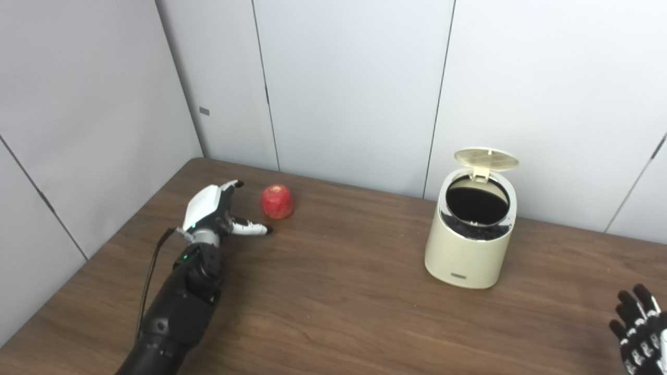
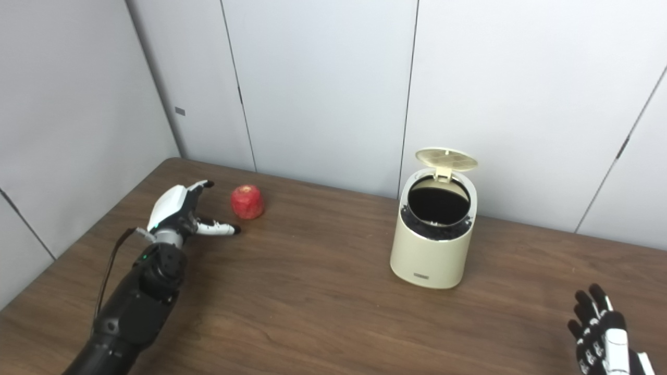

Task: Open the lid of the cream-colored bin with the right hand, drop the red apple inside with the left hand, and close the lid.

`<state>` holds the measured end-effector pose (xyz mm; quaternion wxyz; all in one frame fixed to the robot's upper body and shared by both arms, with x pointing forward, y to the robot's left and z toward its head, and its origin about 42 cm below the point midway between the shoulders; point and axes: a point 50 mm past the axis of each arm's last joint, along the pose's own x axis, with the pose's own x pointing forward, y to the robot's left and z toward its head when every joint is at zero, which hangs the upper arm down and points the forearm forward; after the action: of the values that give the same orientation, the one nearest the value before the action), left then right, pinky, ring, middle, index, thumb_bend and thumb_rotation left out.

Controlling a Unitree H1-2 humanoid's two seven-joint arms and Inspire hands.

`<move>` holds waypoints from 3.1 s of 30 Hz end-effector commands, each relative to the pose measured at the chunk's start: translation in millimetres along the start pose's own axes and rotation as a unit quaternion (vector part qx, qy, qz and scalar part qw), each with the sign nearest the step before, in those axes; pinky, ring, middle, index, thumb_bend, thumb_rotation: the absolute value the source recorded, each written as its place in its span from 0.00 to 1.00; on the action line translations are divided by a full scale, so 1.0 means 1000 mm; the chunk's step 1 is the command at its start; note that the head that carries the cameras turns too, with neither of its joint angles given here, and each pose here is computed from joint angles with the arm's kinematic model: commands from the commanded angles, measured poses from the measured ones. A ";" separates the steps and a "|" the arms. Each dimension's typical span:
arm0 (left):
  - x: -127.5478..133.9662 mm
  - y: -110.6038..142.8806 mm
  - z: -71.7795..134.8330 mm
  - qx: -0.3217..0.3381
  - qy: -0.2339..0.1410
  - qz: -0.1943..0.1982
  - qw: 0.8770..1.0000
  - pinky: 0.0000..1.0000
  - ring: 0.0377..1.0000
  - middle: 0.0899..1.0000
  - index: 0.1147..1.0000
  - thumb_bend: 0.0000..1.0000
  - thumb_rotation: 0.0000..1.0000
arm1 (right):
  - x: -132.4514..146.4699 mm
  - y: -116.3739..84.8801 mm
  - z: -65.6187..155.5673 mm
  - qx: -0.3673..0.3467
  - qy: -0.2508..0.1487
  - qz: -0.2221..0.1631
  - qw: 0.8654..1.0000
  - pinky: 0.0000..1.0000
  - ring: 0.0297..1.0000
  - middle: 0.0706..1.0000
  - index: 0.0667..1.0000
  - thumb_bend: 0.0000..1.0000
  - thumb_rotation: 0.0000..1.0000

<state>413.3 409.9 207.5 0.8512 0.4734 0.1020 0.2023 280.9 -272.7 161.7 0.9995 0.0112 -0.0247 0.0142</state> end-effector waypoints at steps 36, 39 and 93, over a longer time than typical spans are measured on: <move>0.044 0.025 0.047 -0.005 -0.015 -0.080 0.997 0.61 0.72 0.88 0.89 0.95 0.13 | 0.004 0.006 0.023 -0.011 -0.038 -0.001 0.999 1.00 0.99 0.96 1.00 0.40 1.00; 0.043 0.022 0.049 0.000 -0.015 -0.092 0.996 0.64 0.72 0.88 0.88 0.95 0.13 | 0.004 0.006 0.023 -0.012 -0.036 -0.004 0.999 1.00 0.99 0.96 1.00 0.40 1.00; 0.045 -0.008 0.061 -0.057 -0.073 -0.089 0.992 0.47 0.44 0.48 0.39 0.50 0.00 | 0.006 0.002 0.010 -0.008 -0.036 -0.015 0.999 0.89 0.91 0.88 0.94 0.42 1.00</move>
<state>469.5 378.0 198.5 0.8949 0.4209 0.1298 0.0711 280.5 -272.6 156.0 0.9999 -0.0002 -0.0140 -0.0050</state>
